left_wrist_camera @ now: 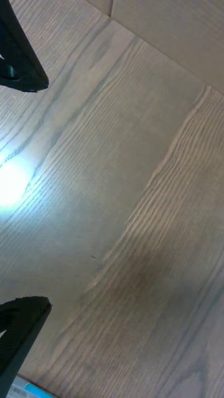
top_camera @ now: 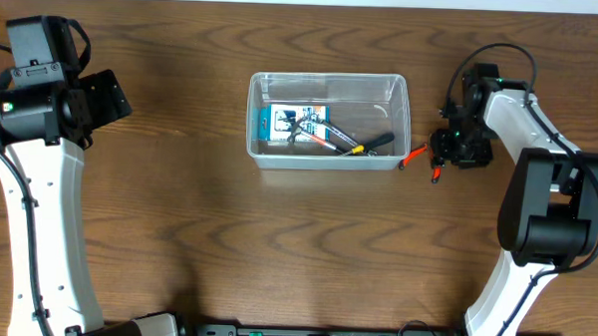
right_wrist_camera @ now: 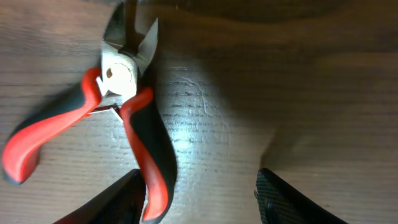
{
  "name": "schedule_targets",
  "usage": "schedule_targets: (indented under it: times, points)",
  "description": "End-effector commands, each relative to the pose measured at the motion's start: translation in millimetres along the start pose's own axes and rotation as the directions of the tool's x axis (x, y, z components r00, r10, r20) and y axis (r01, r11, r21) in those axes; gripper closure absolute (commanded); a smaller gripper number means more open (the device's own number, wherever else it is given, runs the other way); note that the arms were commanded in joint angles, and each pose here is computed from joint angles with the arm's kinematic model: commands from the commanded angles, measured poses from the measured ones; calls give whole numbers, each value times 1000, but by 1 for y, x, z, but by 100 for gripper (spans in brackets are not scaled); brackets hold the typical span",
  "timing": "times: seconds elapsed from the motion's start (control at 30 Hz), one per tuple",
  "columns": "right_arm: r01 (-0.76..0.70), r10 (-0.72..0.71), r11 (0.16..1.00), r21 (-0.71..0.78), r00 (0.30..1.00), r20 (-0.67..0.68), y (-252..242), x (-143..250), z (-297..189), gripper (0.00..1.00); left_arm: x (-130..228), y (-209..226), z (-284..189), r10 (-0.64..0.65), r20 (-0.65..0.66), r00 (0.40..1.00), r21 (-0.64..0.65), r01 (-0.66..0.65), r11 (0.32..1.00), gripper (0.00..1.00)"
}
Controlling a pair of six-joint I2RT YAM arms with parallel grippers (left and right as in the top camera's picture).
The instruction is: Pack container
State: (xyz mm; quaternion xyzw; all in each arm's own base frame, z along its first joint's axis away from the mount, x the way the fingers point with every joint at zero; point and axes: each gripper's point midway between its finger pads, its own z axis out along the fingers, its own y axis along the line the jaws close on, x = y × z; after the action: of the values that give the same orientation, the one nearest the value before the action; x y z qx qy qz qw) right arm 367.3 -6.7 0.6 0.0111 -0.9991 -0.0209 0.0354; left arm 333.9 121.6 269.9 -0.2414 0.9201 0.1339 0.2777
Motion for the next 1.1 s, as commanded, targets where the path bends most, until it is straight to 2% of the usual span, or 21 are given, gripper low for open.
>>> schedule_targets:
  times: [0.0, 0.3, 0.6, 0.73, 0.83, 1.07]
  points:
    - [42, -42, 999, 10, 998, -37, 3, 4, 13, 40, -1, 4, 0, 13, 3, 1000, -17, -13, 1000, 2]
    - [78, -77, 997, 13, 997, -27, 16, 1, 14, 39, -1, 4, 0, 13, 3, 1000, -17, -13, 1000, 2]
    - [91, -91, 996, 15, 996, -11, 21, -3, 14, 52, -1, 4, 0, 13, 3, 1000, -17, -13, 1000, 2]
    - [89, -89, 996, 15, 996, -12, 20, -3, 14, 63, -1, 4, 0, 13, 3, 1000, -17, -13, 1000, 2]
    - [88, -88, 996, 15, 996, -11, 20, -3, 14, 75, -1, 4, 0, 13, 3, 1000, -17, -13, 1000, 2]
    - [90, -89, 996, 15, 996, -10, 20, -3, 14, 91, -1, 4, 0, 13, 3, 1000, -17, -13, 1000, 2]
